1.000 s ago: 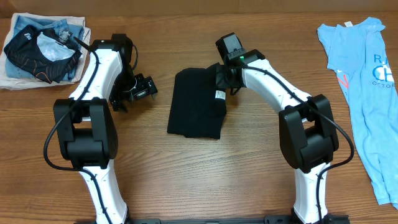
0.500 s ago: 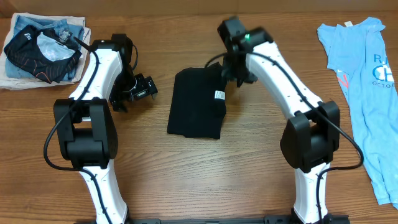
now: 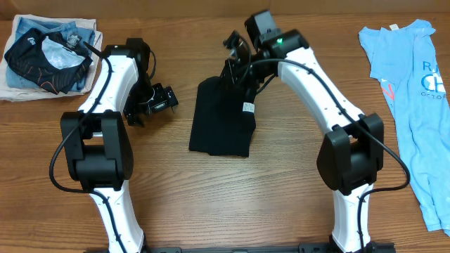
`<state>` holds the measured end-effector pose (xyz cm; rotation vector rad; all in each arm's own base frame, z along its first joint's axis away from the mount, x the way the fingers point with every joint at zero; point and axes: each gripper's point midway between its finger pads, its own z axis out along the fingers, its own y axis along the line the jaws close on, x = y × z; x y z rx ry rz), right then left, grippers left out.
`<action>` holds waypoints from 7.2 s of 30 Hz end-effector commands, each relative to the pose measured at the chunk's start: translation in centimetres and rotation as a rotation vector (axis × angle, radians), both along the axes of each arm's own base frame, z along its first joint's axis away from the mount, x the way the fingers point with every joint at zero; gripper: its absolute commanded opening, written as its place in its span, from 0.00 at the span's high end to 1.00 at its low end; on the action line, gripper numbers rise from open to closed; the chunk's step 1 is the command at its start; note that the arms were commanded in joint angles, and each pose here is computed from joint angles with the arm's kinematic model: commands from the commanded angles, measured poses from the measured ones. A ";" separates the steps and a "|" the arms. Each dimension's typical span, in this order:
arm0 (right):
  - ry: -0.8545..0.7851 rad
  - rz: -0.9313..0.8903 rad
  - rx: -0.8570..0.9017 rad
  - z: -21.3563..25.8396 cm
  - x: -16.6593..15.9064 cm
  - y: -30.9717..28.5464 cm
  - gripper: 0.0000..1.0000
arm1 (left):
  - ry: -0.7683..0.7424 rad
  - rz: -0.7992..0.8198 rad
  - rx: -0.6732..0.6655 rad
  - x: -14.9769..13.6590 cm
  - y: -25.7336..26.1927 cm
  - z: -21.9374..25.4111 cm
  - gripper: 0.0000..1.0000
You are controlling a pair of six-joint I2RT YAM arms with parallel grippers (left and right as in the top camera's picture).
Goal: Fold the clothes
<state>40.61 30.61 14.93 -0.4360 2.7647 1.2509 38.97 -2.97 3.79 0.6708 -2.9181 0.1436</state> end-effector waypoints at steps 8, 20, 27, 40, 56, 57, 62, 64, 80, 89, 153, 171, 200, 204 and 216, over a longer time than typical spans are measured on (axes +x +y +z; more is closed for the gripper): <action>0.394 0.066 0.272 -10.1 -4.3 1.8 0.87 | 0.010 -0.021 -0.002 -0.4 -0.3 -0.2 0.00; 0.414 -0.059 0.311 -6.8 -1.2 -1.6 0.96 | 0.011 -0.023 -0.001 -0.4 -0.2 -0.2 0.00; 0.217 -0.070 0.373 -0.4 1.2 -2.8 0.64 | 0.007 -0.022 -0.001 -0.3 -0.3 -0.2 0.00; 0.432 -0.137 0.167 -10.5 -1.6 -2.9 0.53 | 0.006 -0.022 -0.002 -0.3 -0.3 -0.2 0.00; 0.084 -0.326 -0.245 -2.6 0.8 -9.2 0.39 | -0.146 -0.205 -0.215 2.3 -3.6 0.4 0.00; 0.051 -0.341 -0.267 -1.4 0.8 -9.7 0.26 | -0.166 -0.225 -0.250 2.6 -4.2 0.6 0.00; -0.103 -0.463 -0.329 4.7 0.7 -13.0 0.00 | -0.287 -0.357 -0.479 3.6 -8.0 2.4 0.00; -0.094 -0.475 -0.333 5.0 0.4 -13.7 0.00 | -0.302 -0.389 -0.516 3.6 -8.9 2.8 0.00; -0.041 -0.512 -0.421 3.4 -0.2 -16.2 0.00 | -0.245 -0.463 -0.669 2.3 -16.3 -1.9 0.00; -0.043 -0.515 -0.431 3.2 -0.2 -16.4 0.00 | -0.107 -0.393 -0.740 0.4 -16.7 -6.3 0.05; 0.049 -0.518 -0.553 -1.2 -2.5 -18.1 0.00 | -0.764 -0.146 0.094 21.1 13.4 10.2 0.96; 0.073 -0.525 -0.560 -1.3 -2.9 -18.2 0.00 | -0.810 0.117 0.207 16.8 27.3 15.6 0.96; 0.101 -0.518 -0.571 -1.5 -3.6 -18.3 0.00 | -0.560 0.482 0.276 11.7 35.9 5.7 0.85; 0.103 -0.518 -0.572 -1.5 -3.7 -18.3 0.00 | -0.516 0.506 0.290 11.0 36.1 4.6 0.73; 0.114 -0.514 -0.578 -1.5 -4.0 -18.4 0.00 | -0.613 0.514 0.279 11.0 35.3 10.7 0.36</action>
